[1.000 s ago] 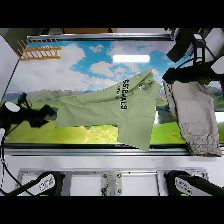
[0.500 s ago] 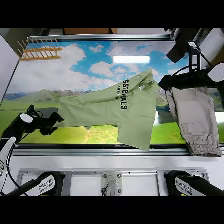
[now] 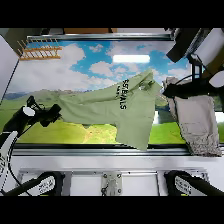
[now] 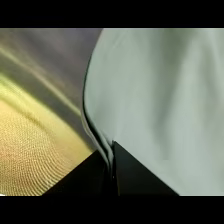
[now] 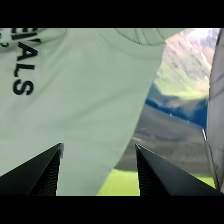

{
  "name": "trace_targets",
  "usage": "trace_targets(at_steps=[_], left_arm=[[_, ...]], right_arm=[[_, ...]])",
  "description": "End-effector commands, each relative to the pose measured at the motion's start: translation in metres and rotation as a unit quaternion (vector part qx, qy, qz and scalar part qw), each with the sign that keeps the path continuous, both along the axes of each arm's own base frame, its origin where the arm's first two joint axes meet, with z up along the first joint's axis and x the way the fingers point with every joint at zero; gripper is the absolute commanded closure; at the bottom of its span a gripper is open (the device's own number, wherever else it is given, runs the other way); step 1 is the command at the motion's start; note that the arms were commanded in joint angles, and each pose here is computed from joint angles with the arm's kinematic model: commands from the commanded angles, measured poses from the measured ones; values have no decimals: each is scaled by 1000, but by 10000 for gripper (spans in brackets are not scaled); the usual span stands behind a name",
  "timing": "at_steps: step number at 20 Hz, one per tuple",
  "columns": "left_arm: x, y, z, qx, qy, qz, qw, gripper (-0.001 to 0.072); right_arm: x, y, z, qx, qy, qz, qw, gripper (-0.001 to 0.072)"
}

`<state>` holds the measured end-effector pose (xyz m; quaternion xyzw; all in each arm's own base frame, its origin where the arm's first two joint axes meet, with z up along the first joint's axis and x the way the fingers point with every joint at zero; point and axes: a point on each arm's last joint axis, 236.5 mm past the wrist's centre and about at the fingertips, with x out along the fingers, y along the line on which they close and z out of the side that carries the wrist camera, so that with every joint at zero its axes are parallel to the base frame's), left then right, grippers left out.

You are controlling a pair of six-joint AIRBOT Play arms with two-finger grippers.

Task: Fold the clothes and pants, and hang the long-sleeved shirts on hangers.

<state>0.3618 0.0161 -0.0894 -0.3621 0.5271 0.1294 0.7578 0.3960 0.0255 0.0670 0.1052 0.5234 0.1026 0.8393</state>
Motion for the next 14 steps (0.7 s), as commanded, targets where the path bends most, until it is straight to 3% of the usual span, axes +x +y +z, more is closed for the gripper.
trace_targets(at_steps=[1, 6, 9, 14], left_arm=[[-3, -3, 18, 16, -18, -49, 998, 700], [1, -4, 28, 26, -36, -60, 997, 700], [1, -4, 28, 26, -36, -60, 997, 700], [1, -4, 28, 26, -37, -60, 997, 700]], right_arm=[[-42, -34, -79, 27, 108, -72, 991, 219], [-72, -11, -172, 104, 208, -93, 968, 220], [-53, 30, -187, 161, 197, -75, 964, 220], [-22, 72, -186, 194, 147, -71, 967, 221]])
